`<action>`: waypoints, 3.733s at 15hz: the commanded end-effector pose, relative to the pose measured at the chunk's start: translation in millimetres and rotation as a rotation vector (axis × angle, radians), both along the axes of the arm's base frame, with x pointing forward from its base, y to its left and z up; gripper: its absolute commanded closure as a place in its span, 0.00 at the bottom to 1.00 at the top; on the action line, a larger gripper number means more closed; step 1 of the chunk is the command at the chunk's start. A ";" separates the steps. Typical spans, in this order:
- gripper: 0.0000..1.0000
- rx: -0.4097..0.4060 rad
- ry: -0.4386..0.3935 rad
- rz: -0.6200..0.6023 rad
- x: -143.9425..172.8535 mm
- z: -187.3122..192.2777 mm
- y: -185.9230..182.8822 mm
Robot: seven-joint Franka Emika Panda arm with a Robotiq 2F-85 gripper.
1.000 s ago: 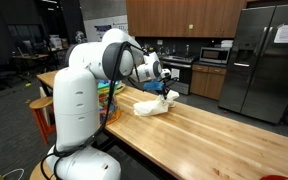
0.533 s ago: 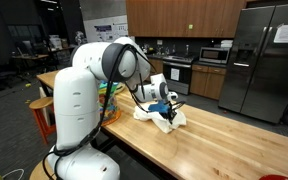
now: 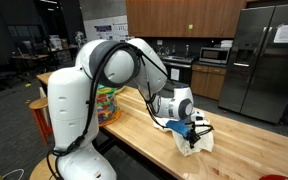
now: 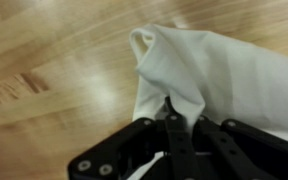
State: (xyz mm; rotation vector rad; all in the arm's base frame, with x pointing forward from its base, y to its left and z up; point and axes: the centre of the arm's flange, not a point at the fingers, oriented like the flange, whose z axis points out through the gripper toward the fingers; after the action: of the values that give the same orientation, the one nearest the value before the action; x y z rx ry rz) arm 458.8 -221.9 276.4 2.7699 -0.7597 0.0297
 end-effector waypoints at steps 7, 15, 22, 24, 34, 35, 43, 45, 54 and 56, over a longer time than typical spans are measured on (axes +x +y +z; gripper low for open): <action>0.99 0.073 -0.161 -0.184 50.5 84.2 -91.8; 0.99 0.031 -0.255 -0.028 182.8 176.1 -25.1; 0.99 -0.011 -0.244 0.252 214.4 176.3 141.4; 0.99 -0.035 -0.234 0.339 209.1 171.2 191.6; 0.99 -0.121 -0.041 0.611 107.3 76.7 257.4; 0.99 -0.125 -0.007 0.600 96.3 63.5 245.2; 0.99 0.024 0.032 0.212 7.9 -0.6 68.7; 0.99 0.046 0.002 0.088 -5.6 9.6 11.1; 0.99 0.089 -0.226 -0.160 74.5 123.9 -96.2; 0.99 0.086 -0.259 -0.125 113.9 153.2 -80.3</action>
State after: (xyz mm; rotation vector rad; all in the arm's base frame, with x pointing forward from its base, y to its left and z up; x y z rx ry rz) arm 509.3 -305.7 396.5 2.8177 -1.0367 0.2982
